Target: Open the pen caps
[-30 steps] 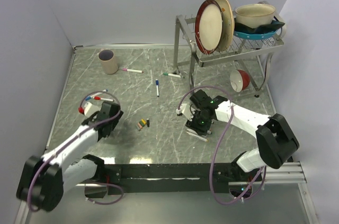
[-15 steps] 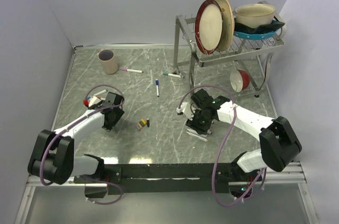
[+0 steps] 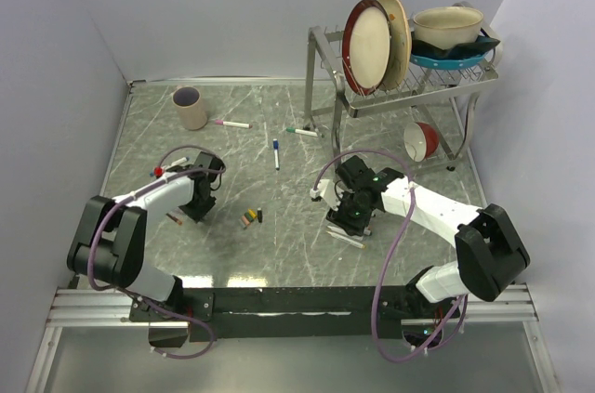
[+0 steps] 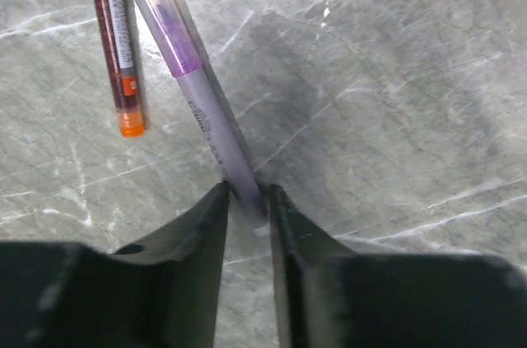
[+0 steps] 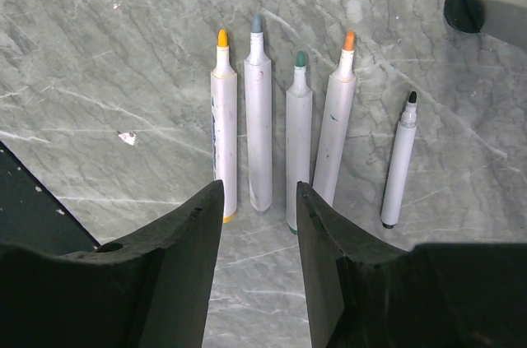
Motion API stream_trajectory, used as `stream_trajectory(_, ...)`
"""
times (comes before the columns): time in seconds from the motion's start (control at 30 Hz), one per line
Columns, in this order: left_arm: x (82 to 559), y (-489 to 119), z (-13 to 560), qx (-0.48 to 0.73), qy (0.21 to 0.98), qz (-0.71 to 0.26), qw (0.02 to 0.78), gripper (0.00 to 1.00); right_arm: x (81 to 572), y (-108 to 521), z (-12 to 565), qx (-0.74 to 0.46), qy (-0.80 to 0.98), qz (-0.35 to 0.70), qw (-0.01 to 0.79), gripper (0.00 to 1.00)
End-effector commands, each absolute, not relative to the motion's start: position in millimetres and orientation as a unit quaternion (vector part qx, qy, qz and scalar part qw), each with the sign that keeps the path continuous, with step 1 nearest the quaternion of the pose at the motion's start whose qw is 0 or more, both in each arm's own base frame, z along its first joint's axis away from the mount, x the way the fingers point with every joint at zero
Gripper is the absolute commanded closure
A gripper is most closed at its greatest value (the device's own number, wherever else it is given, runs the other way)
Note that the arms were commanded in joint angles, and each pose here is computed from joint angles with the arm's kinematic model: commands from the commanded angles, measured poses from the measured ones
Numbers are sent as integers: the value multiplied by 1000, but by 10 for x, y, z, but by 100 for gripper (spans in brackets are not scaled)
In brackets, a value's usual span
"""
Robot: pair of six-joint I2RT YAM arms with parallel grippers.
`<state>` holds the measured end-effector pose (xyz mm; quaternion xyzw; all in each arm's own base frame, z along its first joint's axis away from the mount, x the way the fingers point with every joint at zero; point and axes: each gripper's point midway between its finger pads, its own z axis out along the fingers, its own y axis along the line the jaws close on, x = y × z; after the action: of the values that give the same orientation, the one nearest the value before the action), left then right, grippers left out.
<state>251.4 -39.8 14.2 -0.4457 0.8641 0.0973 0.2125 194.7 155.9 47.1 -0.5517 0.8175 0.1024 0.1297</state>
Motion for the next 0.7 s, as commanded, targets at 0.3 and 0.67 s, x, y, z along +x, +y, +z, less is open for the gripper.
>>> stream_trajectory(0.3, 2641, -834, 135, -391, 895, -39, 210, 99, 1985, 1579, 546, -554, 812, 107, 151, 52)
stream_trajectory(0.67, 2727, -1427, 1066, -246, 838, -317, 369, 99, 1954, 1711, 733, -563, 794, 144, 181, 51)
